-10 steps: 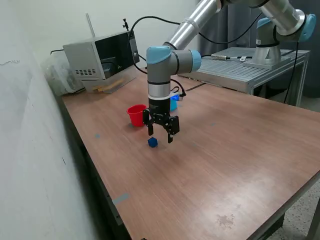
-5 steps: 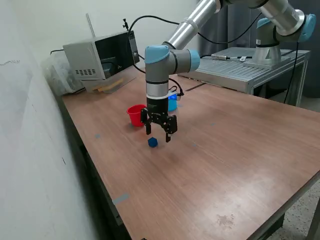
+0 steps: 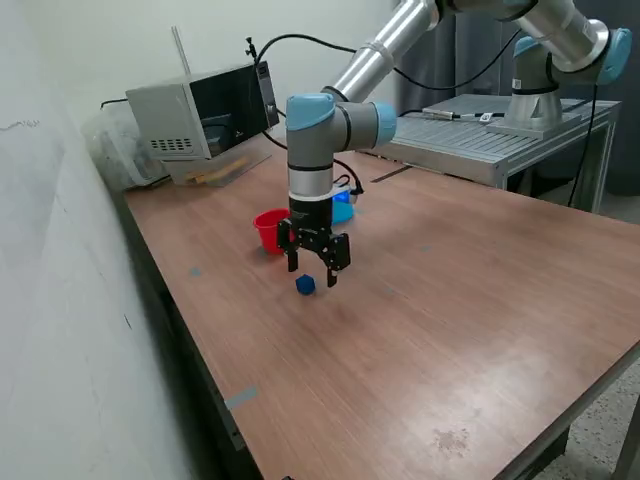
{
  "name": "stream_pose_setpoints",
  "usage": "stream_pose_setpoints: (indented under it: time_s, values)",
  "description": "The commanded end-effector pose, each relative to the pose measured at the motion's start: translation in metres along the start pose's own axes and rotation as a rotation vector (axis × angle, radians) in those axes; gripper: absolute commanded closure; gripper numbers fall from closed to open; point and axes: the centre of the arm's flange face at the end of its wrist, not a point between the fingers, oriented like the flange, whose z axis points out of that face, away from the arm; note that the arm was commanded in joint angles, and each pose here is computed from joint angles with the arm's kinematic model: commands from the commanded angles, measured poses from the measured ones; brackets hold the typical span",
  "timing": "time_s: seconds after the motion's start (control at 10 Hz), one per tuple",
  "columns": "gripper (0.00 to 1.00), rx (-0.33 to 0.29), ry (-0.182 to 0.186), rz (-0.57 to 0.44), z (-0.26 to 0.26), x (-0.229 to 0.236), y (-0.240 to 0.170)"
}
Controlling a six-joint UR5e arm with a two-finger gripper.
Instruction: Place red objects in the red bin, and blue objects in the blue bin.
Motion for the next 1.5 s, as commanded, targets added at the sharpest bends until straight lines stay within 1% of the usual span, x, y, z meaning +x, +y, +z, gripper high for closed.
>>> stream_pose_setpoints:
  time_s: [0.0, 0.3, 0.6, 0.7, 1.1, 1.3, 1.4]
  values:
    - [0.0, 0.004, 0.003, -0.001, 0.0153, -0.0023, 0.0027]
    - [0.0, -0.007, 0.0, -0.018, 0.0166, -0.0041, 0.0079]
    - [0.0, -0.004, 0.001, -0.018, 0.0216, -0.0053, 0.0077]
    - [1.0, -0.002, 0.002, -0.018, 0.0223, -0.0051, 0.0072]
    - [1.0, 0.005, -0.004, -0.018, 0.0241, -0.0052, 0.0054]
    - [1.0, 0.02, -0.038, -0.021, 0.0244, -0.007, 0.0033]
    - [1.0, 0.016, -0.044, -0.02, 0.0182, -0.0078, 0.004]
